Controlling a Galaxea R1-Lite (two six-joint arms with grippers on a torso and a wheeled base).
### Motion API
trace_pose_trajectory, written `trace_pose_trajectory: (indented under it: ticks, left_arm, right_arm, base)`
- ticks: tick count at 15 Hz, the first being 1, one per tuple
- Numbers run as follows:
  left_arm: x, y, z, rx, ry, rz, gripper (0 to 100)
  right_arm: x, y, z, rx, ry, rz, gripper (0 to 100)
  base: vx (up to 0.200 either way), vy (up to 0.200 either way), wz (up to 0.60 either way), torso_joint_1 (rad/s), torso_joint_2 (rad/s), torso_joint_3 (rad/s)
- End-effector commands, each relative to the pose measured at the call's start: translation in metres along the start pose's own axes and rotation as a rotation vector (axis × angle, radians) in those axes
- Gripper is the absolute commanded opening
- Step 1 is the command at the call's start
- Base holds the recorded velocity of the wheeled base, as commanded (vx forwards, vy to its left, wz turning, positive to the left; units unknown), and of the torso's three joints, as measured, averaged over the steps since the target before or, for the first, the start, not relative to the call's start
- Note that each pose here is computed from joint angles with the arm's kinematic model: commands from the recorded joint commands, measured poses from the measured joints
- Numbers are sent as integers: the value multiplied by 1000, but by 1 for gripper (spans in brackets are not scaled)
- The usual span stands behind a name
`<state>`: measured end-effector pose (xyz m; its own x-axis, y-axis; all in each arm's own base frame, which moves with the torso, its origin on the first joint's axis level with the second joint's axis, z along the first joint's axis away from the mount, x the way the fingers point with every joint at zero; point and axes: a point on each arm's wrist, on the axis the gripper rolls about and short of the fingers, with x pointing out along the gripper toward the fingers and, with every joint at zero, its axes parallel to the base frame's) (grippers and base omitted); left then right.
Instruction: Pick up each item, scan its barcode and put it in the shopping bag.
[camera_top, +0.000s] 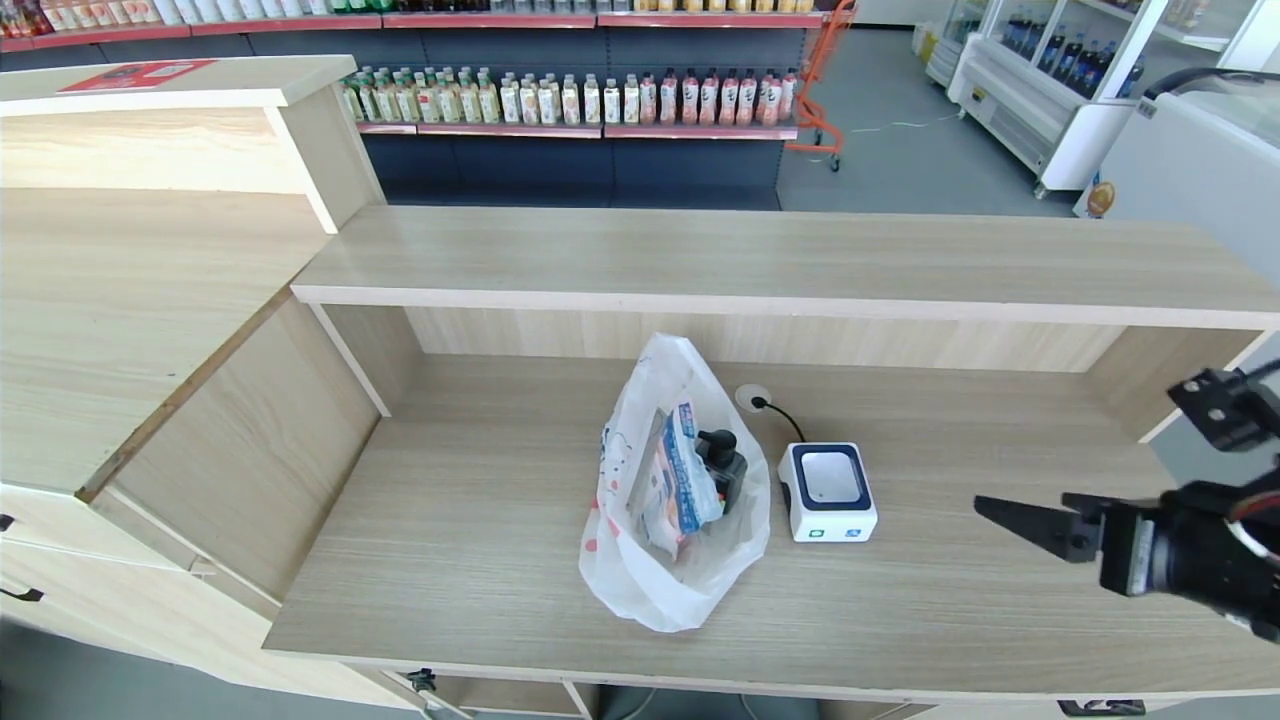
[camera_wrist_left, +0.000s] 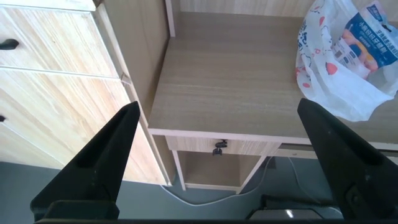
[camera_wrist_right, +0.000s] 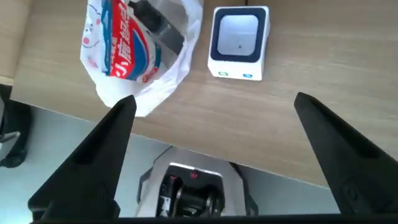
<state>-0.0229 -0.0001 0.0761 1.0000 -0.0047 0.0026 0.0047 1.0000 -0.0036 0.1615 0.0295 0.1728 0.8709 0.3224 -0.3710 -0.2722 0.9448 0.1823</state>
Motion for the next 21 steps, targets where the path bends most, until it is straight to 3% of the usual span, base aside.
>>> trace_pose_trajectory:
  ticks: [1, 2, 3, 6, 15, 16, 21]
  left_arm:
    - [0, 0, 0, 1, -1, 0, 100]
    - [0, 0, 0, -1, -1, 0, 100]
    - [0, 0, 0, 1, -1, 0, 100]
    - [0, 0, 0, -1, -1, 0, 100]
    - [0, 0, 0, -1, -1, 0, 100]
    - [0, 0, 0, -1, -1, 0, 100]
    - [0, 0, 0, -1, -1, 0, 100]
  right_arm:
    - [-101, 0, -120, -39, -147, -177, 100]
    - [-111, 1, -130, -51, -201, -207, 100]
    - [-121, 2, -149, -41, -198, -252, 100]
    - [-136, 6, -159, -125, -408, -253, 100]
    - [-136, 7, -158, -137, -433, -266, 100]
    - [-136, 7, -159, -143, -431, -264, 0]
    - [-136, 7, -159, -115, -433, -260, 0]
  base:
    - [0, 0, 0, 0, 0, 0]
    - [0, 0, 0, 0, 0, 0]
    - [0, 0, 0, 0, 0, 0]
    - [0, 0, 0, 0, 0, 0]
    - [0, 0, 0, 0, 0, 0]
    - [0, 0, 0, 0, 0, 0]
    - [0, 0, 0, 0, 0, 0]
